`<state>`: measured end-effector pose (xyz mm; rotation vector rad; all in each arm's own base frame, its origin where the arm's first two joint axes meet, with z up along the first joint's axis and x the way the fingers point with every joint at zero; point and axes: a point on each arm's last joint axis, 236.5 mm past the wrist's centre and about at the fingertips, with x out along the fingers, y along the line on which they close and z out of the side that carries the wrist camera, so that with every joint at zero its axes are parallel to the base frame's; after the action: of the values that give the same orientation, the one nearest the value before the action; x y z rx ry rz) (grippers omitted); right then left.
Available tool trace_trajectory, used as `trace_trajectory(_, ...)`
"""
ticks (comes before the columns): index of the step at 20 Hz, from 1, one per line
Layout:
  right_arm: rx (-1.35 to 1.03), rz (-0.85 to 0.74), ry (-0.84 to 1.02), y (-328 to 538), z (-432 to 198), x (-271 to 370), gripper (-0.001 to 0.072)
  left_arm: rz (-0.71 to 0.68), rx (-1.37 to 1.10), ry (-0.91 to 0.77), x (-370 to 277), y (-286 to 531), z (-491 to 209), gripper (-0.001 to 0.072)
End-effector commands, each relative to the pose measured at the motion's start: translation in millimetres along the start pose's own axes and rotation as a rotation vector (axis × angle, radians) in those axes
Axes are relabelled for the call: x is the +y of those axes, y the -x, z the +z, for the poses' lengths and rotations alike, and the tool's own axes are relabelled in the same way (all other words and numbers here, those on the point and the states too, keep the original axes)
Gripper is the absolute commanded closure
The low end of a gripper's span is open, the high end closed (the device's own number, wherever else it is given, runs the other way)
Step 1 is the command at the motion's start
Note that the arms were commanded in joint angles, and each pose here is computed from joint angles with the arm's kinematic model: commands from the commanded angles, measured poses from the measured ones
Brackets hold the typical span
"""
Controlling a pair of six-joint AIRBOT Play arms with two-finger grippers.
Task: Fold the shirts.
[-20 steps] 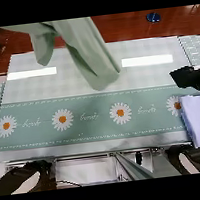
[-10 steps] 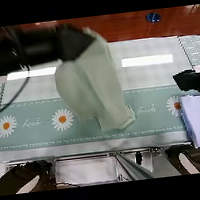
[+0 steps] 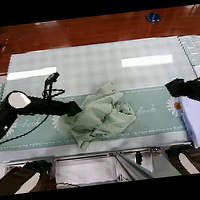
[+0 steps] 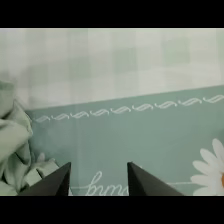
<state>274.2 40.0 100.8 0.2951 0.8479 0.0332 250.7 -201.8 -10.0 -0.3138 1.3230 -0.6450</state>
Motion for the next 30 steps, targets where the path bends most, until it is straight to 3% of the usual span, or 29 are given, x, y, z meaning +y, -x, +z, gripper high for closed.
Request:
trace_trajectory(1, -0.16, -0.123, -0.021, 17.3, 46.1, -35.3, 0.0303, 0.079, 0.087, 0.074, 40.0, 28.3, -15.9, 0.0199)
trace_trajectory(4, -0.089, -0.464, -0.119, 52.5, 29.5, -136.0, 0.0304, 0.23, -0.138, 0.142, 90.6, 106.7, 6.7, 0.0199)
trace_trajectory(6, 0.106, -0.517, -0.242, 51.6, -29.0, -162.5, 0.0304, 0.26, -0.213, 0.28, 116.7, 120.3, -18.0, 0.0199)
trace_trajectory(8, 0.27, -0.316, -0.34, 15.2, -81.4, -129.4, 0.0304, 0.171, -0.138, 0.408, 115.0, 82.9, -59.3, 0.02)
trace_trajectory(10, 0.332, -0.053, -0.391, -23.0, -109.7, -77.3, 0.0304, -0.006, 0.02, 0.34, 78.3, 43.7, -96.8, 0.0201)
trace_trajectory(12, 0.356, 0.069, -0.454, -41.0, -128.1, -53.4, 0.0304, -0.067, 0.108, 0.311, 57.9, 30.6, -114.5, 0.0201)
trace_trajectory(16, 0.399, 0.077, -0.505, -57.0, -159.1, -53.5, 0.0304, -0.058, 0.144, 0.293, 60.0, 13.6, -113.4, 0.0201)
trace_trajectory(21, 0.403, 0.137, -0.542, -60.9, -162.6, -40.5, 0.0305, -0.011, -0.018, 0.353, 83.2, -17.5, -65.7, 0.0207)
trace_trajectory(22, 0.434, 0.162, -0.527, -58.1, -168.2, -32.4, 0.0305, -0.022, -0.031, 0.349, 81.1, -23.8, -60.1, 0.0238)
trace_trajectory(23, 0.475, 0.179, -0.503, -55.6, -176.9, -25.0, 0.0305, -0.043, -0.03, 0.334, 75.7, -29.2, -58.0, 0.0372)
trace_trajectory(24, 0.5, 0.188, -0.485, -56.4, -184.2, -18.6, 0.0305, -0.067, -0.024, 0.309, 69.3, -34.0, -57.4, 0.0607)
trace_trajectory(25, 0.509, 0.188, -0.482, -59.3, -188.8, -13.9, 0.0305, -0.086, -0.022, 0.278, 63.9, -36.5, -56.8, 0.0684)
trace_trajectory(30, 0.53, 0.208, -0.439, -80.6, -198.8, 15.1, 0.0305, -0.104, -0.031, 0.266, 58.5, -36.5, -52.7, 0.0683)
